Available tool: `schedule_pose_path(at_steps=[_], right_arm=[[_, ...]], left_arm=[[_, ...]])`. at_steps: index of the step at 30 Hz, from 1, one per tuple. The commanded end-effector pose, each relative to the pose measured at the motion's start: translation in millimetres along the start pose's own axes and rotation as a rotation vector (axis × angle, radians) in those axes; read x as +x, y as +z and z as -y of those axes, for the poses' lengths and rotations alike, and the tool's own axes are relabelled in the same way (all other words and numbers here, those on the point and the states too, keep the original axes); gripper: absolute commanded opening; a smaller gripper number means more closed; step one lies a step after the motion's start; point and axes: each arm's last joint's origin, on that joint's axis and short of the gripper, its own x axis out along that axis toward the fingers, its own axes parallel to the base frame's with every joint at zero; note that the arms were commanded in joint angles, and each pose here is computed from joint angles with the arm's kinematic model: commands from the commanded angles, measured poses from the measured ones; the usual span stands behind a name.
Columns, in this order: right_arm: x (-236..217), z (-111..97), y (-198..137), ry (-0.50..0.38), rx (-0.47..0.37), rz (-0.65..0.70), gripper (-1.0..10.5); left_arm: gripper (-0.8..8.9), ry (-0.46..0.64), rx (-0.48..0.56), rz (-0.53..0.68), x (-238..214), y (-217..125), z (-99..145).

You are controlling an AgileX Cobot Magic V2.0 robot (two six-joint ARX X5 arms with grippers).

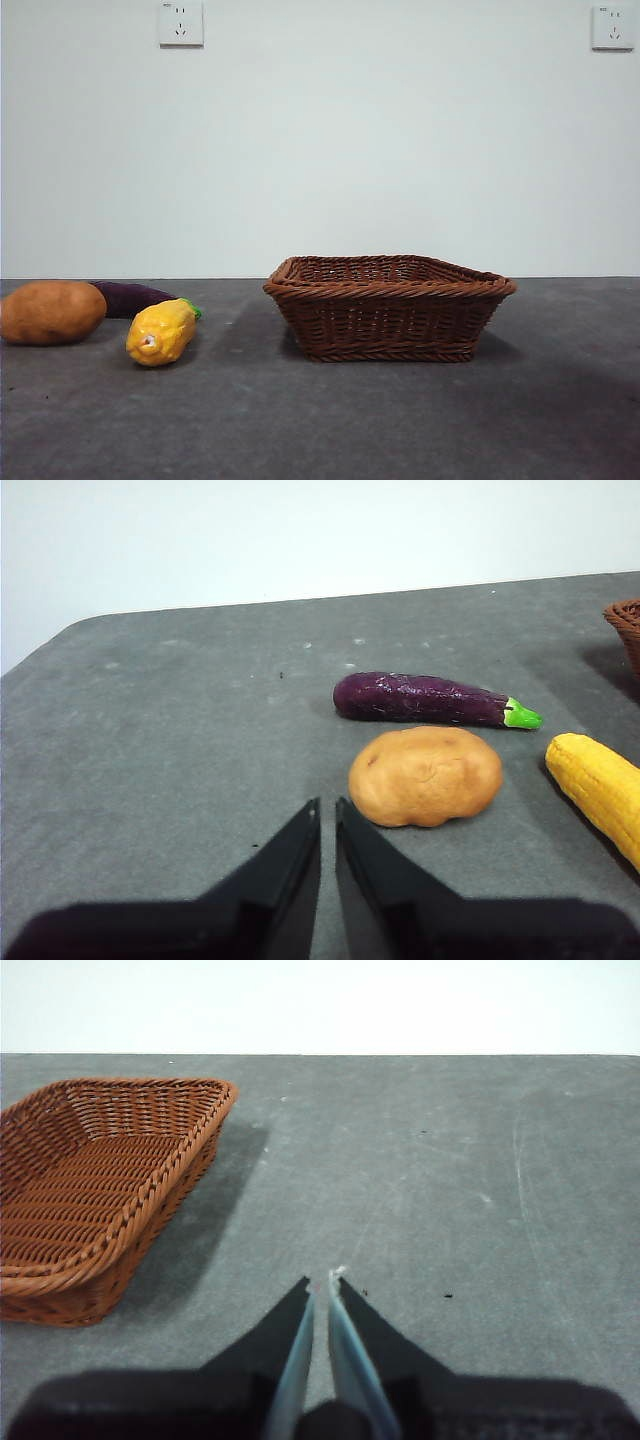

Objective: Help me put the vegetables on the table into the basket

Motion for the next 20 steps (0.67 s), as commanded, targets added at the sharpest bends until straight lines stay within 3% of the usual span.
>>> schedule_pose_path(at_steps=[1, 14, 20], right_arm=[[1, 0, -3, -0.005, 0.012, -0.001, 0.3], [1, 0, -3, 0.000, 0.092, -0.002, 0.3], [-1, -1, 7, 0.037, 0.122, 0.044, -0.1]], left_arm=[[0.27, 0.000, 0.008, -0.003, 1, -3, 0], [0.27, -0.004, -0.002, -0.002, 1, -3, 1], [-0.09, -0.056, -0.072, -0.001, -1, 2, 2]])
